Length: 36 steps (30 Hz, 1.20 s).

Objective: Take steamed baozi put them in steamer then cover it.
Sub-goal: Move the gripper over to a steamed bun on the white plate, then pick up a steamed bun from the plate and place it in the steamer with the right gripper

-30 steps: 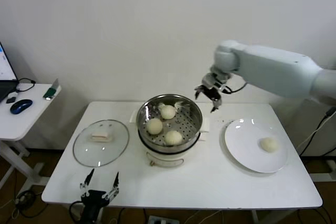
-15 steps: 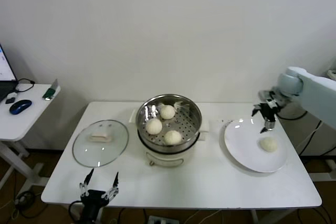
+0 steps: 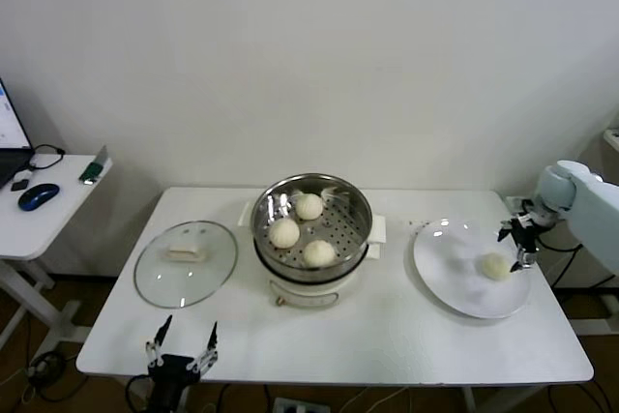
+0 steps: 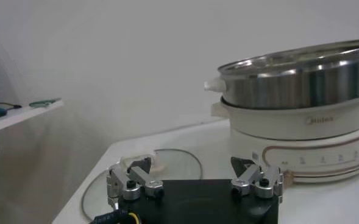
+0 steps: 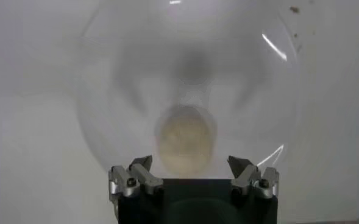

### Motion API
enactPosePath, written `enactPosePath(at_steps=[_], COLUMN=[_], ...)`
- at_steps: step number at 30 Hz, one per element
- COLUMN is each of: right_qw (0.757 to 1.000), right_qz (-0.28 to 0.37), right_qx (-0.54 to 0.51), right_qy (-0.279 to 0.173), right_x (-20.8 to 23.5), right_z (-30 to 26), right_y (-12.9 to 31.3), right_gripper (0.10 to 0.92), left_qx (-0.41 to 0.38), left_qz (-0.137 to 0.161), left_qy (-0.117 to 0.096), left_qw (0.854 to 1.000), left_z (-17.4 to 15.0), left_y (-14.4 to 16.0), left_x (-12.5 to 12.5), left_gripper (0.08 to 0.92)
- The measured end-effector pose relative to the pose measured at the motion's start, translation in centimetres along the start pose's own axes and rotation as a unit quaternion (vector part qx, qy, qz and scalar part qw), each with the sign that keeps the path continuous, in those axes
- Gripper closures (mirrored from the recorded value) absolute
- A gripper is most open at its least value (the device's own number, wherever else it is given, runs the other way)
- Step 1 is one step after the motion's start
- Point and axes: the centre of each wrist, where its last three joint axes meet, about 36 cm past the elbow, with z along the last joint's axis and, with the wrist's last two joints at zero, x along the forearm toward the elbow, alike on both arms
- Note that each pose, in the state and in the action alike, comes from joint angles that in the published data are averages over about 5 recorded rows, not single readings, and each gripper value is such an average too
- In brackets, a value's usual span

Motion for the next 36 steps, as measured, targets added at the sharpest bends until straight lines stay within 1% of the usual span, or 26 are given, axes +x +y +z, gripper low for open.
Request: enactPosePath(at_steps=[7, 19, 22, 28, 31, 36], right_qw=[1.000, 1.000, 1.000, 1.000, 1.000, 1.000], right_qz=[-0.009, -0.021, -0.023, -0.024, -0.022, -0.009], right_qx=[-0.006, -0.003, -0.002, -0.002, -0.002, -0.003], right_qy=[0.002, 0.006, 0.007, 0.010, 0.010, 0.003], right_x=[-2.3, -4.5, -4.7, -4.4, -4.0, -2.5], right_z=[-0.1, -1.1, -1.1, -1.1, -1.2, -1.8], right_y=[-0.3, -0.9, -1.0, -1.3, -1.6, -2.6], right_gripper=[0.200, 0.201, 0.229, 0.316, 0.331, 0.335], left_qx=[-0.003, -0.008, -0.009, -0.009, -0.009, -0.009], left_qz=[0.000, -0.002, -0.002, -0.001, -0.001, -0.001], left_qy=[0.003, 0.004, 0.004, 0.003, 0.002, -0.001], left_qw=[1.000, 1.000, 1.000, 1.000, 1.000, 1.000], left_z=[0.1, 0.2, 0.2, 0.1, 0.0, -0.1], left_y=[0.0, -0.1, -0.1, -0.3, -0.3, -0.3], left_x=[0.0, 0.0, 0.0, 0.1, 0.1, 0.1], left_gripper=[0.177, 0.177, 0.177, 0.177, 0.177, 0.177])
